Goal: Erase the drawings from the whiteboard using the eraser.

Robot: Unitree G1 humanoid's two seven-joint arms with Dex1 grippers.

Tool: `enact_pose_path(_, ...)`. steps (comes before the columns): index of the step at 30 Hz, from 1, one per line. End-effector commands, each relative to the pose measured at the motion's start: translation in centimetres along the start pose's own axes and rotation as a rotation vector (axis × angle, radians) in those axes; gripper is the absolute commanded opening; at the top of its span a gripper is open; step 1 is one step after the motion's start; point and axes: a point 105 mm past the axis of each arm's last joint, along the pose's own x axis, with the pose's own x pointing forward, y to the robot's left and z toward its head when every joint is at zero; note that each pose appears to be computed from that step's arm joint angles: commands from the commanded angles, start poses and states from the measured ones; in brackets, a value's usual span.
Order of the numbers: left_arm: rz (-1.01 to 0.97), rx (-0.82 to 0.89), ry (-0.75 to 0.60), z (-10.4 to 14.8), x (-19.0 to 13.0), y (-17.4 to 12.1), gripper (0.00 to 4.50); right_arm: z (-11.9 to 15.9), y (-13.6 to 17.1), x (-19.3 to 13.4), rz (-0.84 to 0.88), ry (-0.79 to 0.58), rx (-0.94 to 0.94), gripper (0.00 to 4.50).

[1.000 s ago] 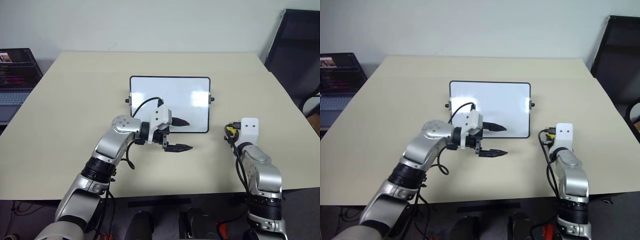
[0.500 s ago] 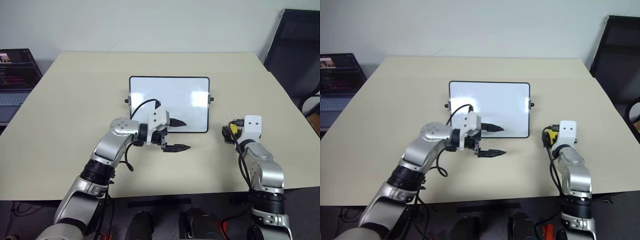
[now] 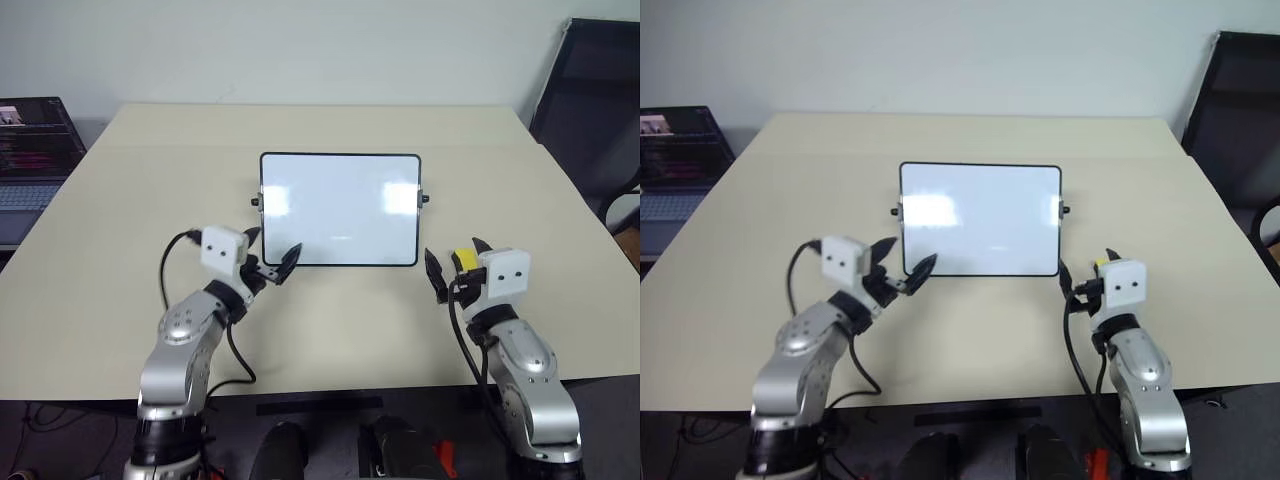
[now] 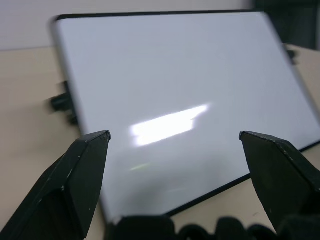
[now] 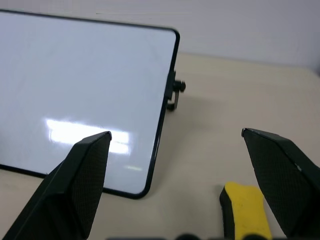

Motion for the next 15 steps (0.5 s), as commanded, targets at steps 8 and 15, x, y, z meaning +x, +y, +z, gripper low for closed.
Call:
enact_pose_path(8,0.235,0.104,0.012,-0.7,-3.3,1.5,4.50,-2.2,-2.0,-1.9,-0.067,0.006,0.040,4.46)
enact_pose_path(15,0.235,0.104,0.026,-0.7,-3.6,1.4,4.50,-2.2,-2.1,-2.5,-0.046,0.035,0.034,4.46)
